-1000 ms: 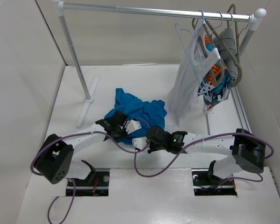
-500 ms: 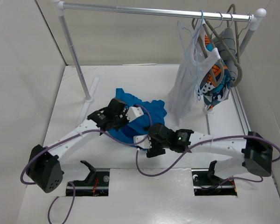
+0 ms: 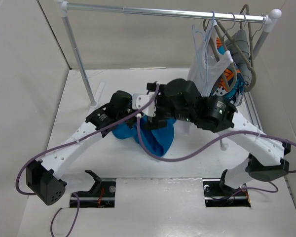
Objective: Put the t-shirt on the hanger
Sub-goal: Move the tshirt to the center of the board
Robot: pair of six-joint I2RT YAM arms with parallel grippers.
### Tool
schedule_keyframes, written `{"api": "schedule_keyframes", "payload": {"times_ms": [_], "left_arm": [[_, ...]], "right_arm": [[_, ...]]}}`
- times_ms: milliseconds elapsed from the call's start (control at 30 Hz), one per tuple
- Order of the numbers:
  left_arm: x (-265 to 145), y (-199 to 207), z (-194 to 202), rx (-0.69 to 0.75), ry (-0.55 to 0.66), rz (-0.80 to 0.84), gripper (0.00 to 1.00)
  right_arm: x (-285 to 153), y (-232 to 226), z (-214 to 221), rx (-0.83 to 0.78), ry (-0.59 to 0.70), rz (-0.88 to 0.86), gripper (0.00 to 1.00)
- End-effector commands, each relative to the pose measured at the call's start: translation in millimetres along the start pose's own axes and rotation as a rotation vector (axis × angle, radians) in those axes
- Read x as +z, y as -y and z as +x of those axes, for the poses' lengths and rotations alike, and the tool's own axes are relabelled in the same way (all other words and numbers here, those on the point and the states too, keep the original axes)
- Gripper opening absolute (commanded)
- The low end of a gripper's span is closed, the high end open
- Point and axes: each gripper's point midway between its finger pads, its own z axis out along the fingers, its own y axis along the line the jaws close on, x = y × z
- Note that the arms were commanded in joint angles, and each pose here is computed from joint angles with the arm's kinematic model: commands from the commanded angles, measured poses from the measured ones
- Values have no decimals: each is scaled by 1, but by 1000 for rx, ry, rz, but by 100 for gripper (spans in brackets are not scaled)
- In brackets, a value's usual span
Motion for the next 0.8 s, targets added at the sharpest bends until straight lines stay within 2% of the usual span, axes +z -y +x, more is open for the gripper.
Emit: {"api": "schedule_keyframes", "payload": {"times_ms": [0,33,67,133,200,267,300,400,433,467,533,567,600,667,767], "left_arm": [[-1,9,37,-79,-141,30,0],[-2,6,35,-87,-130,27,0],[-3,0,31,-103,-116,11,0],[-4,-1,31,-123,-113,12,0],[-3,-2,29,-133,-104,7,0],[-5,-1,31,-168,-89,4,0],[-5,-5,29,-188,-76,-3,0],[-9,-9,26,-250,-34,19,0],[-10,-10,19,-244,-10,21,0],[-10,-10,19,-253,-10,21,0],[-14,-13,8,-246,17,19,0],[-13,-15,7,-246,17,19,0],[-13,-18,1,-242,26,15,0],[-15,-19,-7,-244,50,36,0],[-17,-19,-16,-270,93,86,0]], "right_arm": [[-97,127,-30,124,165,387,100],[-103,138,-32,126,196,396,100],[-105,160,-18,152,172,444,100],[-130,186,-28,149,233,511,96],[-149,202,-29,139,269,555,87],[-154,210,-28,134,279,577,84],[-174,215,-22,134,274,623,84],[-164,206,-17,104,311,559,84],[-150,187,-10,84,317,476,84],[-144,181,1,94,292,464,84],[-123,145,1,54,345,303,84],[-94,117,18,52,324,179,84],[-79,91,15,39,361,62,84],[-64,40,29,43,311,-74,86],[-69,11,57,62,197,-89,91]]}}
